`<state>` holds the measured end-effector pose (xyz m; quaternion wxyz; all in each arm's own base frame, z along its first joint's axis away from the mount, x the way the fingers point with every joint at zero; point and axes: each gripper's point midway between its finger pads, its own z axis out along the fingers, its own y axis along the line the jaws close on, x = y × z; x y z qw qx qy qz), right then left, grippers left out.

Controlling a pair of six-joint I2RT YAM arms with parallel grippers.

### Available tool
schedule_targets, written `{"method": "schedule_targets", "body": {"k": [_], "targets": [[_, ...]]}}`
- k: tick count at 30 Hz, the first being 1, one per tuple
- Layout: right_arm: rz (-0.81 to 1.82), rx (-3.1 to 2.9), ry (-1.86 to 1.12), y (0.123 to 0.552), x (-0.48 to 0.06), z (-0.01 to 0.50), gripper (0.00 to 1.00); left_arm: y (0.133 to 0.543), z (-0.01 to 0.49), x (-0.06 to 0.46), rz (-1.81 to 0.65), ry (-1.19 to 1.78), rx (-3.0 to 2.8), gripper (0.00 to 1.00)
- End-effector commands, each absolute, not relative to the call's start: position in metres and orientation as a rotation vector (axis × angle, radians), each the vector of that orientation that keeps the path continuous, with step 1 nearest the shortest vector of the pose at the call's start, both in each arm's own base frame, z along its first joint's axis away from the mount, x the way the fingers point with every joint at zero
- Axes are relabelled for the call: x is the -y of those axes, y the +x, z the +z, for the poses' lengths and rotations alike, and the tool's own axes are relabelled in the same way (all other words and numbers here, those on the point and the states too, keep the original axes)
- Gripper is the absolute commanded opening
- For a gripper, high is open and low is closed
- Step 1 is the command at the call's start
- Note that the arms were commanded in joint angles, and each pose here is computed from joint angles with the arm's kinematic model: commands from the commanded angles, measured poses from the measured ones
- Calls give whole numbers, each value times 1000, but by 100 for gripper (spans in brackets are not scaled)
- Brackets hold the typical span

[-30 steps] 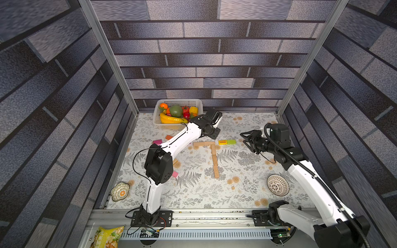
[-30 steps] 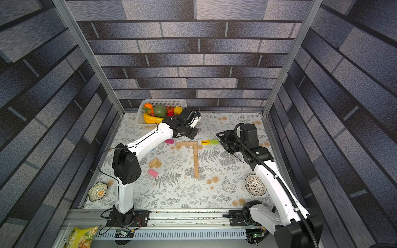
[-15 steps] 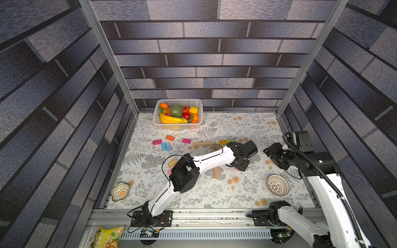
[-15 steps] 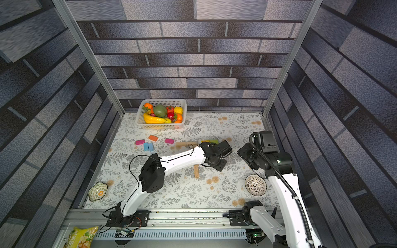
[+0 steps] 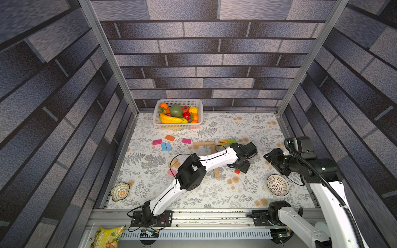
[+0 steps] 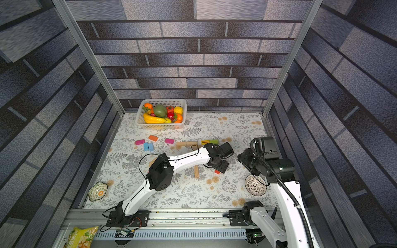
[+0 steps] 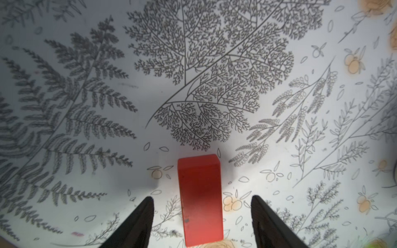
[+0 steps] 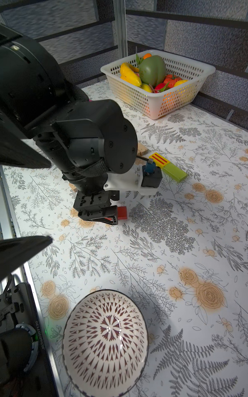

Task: Assemble the number 7 with building blocks
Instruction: Place the building block at the center of the board, then pick up the building block from the center of the board.

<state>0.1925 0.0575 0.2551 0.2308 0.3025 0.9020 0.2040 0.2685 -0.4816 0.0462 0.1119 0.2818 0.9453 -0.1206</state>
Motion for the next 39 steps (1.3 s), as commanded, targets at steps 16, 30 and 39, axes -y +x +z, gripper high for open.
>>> {"method": "schedule_targets", "body": {"k": [16, 30, 39], "targets": [[505, -2915, 774, 202, -97, 144, 55, 281, 214, 189, -386, 1, -2723, 75], [284, -3067, 569, 239, -140, 58, 57, 239, 187, 121, -397, -244, -2758, 75], [237, -3046, 604, 240, -146, 32, 56, 239, 187, 113, -406, -254, -2761, 75]]}}
